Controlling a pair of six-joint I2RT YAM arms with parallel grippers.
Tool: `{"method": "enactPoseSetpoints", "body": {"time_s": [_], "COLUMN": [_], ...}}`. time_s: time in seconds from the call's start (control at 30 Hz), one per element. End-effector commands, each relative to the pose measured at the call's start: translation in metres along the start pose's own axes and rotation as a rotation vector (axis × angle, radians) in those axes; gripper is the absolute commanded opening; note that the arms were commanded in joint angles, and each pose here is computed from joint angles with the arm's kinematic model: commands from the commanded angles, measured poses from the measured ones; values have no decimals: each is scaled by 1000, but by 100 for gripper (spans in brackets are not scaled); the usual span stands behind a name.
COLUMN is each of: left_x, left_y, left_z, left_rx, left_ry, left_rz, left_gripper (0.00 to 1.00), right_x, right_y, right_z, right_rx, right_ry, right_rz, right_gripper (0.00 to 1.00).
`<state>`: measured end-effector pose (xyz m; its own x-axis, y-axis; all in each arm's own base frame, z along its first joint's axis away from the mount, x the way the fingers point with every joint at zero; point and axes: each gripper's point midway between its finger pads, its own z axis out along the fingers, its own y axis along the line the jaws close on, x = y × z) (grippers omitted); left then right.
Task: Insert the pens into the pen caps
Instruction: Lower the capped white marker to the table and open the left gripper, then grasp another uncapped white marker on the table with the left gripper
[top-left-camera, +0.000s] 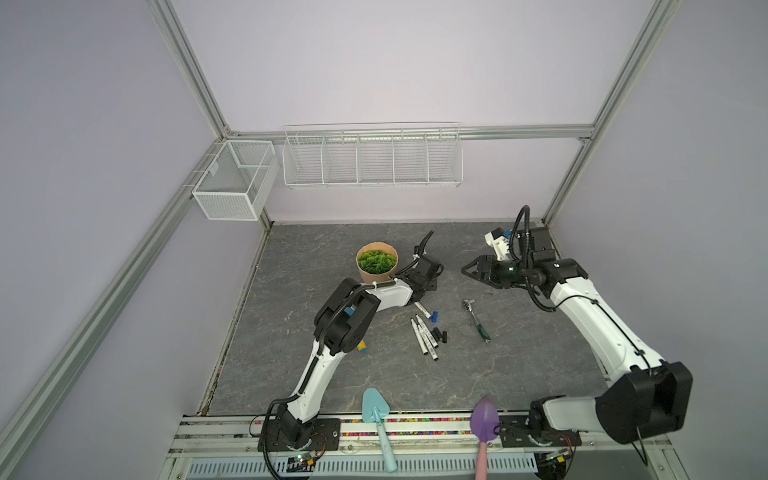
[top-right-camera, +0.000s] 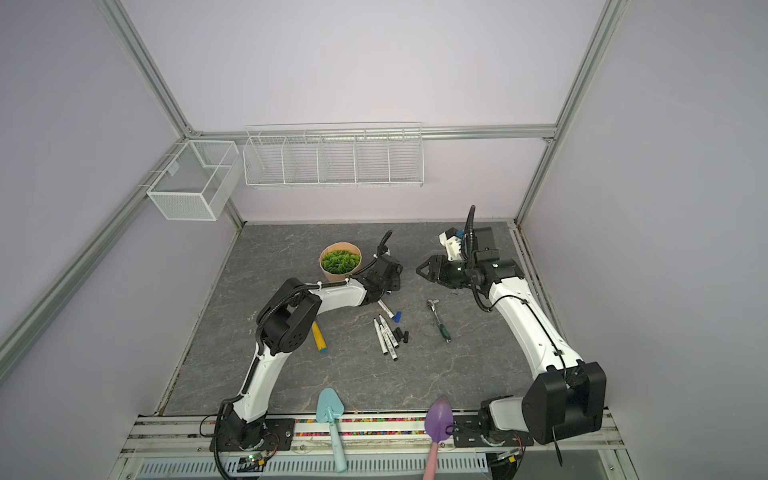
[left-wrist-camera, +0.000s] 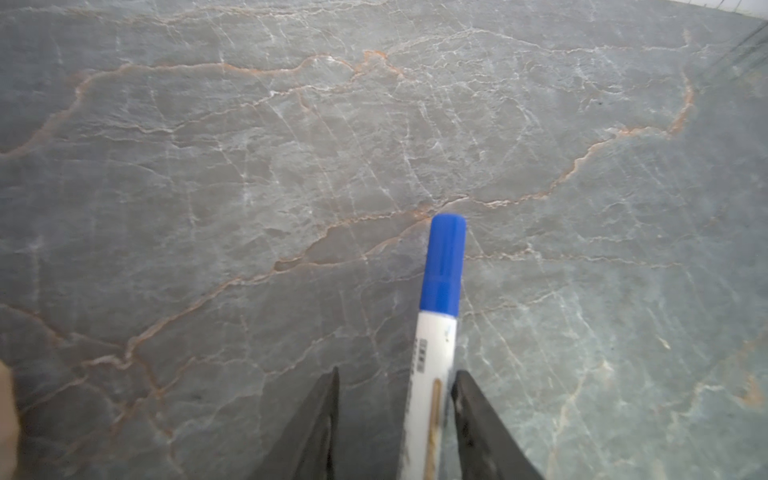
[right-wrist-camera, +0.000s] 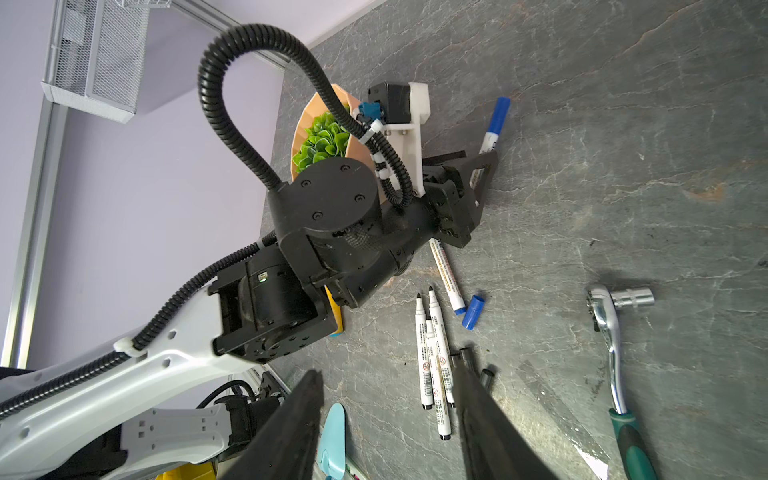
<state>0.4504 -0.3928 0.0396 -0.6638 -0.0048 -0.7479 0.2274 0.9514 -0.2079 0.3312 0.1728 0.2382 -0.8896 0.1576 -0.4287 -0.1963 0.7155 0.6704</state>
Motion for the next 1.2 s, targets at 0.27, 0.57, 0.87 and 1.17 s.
{"method": "enactPoseSetpoints", "body": {"time_s": [0.27,0.57,0.87,1.17], "left_x": [-42,38,61,70], "left_y": [0,28,16,15], "left_z": [-92,-107,-85,-77], "left_rx": [96,43,27,-2], "left_ry": [-112,175,292,366], "left_rz": [39,44,15,33], "left_gripper": [61,68,71,51], "right_x": [13,25,25,29], "right_y": [-13,-14,-11,-16], "right_z": [4,22,21,22], "right_rx": [46,62,71,87], "right_ry": [51,117,120,132], "right_rz": [-33,-50,-68,-76], "right_gripper": [55,55,55,54]}}
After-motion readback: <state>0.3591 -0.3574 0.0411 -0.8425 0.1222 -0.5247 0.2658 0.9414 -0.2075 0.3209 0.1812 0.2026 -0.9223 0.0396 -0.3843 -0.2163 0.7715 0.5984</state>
